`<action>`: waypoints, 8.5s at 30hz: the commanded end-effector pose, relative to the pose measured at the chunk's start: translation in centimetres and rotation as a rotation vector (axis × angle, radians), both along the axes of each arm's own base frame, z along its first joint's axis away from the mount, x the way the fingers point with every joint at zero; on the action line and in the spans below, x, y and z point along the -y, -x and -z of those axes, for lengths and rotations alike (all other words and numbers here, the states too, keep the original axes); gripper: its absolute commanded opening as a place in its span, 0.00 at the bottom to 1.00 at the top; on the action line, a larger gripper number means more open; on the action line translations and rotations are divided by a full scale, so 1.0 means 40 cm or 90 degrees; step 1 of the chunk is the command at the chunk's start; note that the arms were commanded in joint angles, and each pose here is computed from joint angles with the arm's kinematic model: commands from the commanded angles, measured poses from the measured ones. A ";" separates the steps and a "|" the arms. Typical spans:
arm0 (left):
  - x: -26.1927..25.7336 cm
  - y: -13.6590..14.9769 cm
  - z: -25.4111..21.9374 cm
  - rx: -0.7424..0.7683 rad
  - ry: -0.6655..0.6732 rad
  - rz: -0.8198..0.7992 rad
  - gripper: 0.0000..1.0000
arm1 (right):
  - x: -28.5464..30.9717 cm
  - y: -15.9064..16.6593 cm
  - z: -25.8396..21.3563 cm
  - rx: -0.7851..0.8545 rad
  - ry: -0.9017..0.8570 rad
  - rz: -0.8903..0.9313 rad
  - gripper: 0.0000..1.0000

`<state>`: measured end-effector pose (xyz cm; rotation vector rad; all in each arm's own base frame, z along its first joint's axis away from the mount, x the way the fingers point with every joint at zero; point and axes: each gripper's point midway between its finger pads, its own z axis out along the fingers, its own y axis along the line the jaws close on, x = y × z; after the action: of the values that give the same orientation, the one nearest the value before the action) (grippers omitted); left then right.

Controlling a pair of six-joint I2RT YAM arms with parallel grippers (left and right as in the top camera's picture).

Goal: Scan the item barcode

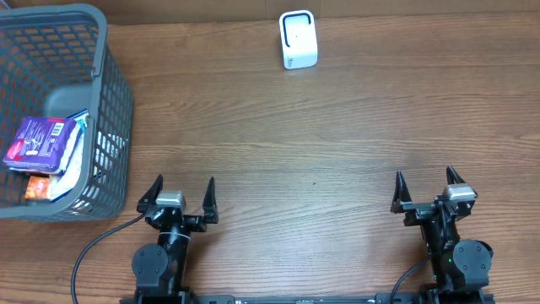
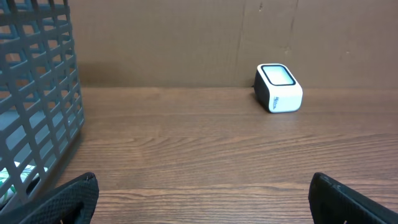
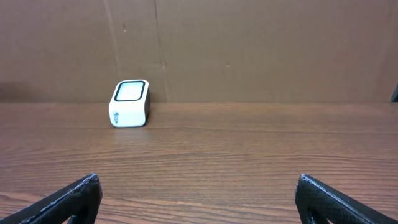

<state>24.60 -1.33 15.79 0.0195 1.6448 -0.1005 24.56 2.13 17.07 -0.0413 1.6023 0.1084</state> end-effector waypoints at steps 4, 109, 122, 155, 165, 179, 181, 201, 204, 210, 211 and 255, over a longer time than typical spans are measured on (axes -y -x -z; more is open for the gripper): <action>-0.004 0.000 0.003 0.001 -0.012 -0.004 1.00 | 0.008 0.000 0.002 0.005 0.004 0.010 1.00; -0.190 -0.189 -0.852 -0.247 -0.023 -0.085 1.00 | 0.008 0.000 0.002 0.005 0.004 0.010 1.00; -0.638 -0.026 -0.830 -0.237 0.100 -0.681 1.00 | 0.008 0.000 0.002 0.005 0.004 0.010 1.00; -0.730 -0.219 -0.013 -0.772 -0.120 -0.388 0.94 | 0.008 0.000 0.002 0.005 0.004 0.010 1.00; -0.733 -0.246 0.097 -0.750 -0.165 -0.344 0.87 | 0.008 0.000 0.002 0.005 0.004 0.010 1.00; -0.751 -0.221 0.171 -0.745 -0.165 -0.348 0.68 | 0.008 -0.001 0.003 0.005 0.004 0.010 1.00; -0.758 -0.207 0.179 -0.750 -0.159 -0.353 0.59 | 0.008 0.000 0.002 0.005 0.004 0.010 1.00; -0.818 -0.239 -0.057 -0.525 0.039 -0.533 0.04 | 0.008 0.000 0.002 0.005 0.004 0.010 1.00; -0.820 -0.243 -0.214 -0.420 0.058 -0.566 0.04 | 0.008 -0.001 0.003 0.005 0.004 0.010 1.00; -0.732 -0.235 -0.469 -0.242 0.079 -0.498 0.04 | 0.008 0.000 0.002 0.005 0.004 0.010 1.00; -0.712 -0.233 -0.500 -0.220 0.078 -0.479 0.04 | 0.008 0.000 0.002 0.005 0.004 0.010 1.00; -0.808 -0.259 0.265 -0.771 0.010 -0.380 0.92 | 0.008 0.000 0.002 0.005 0.004 0.010 1.00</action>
<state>36.48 30.41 8.04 -0.6317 2.6731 0.3616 24.55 2.12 17.13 -0.0413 1.5997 0.1084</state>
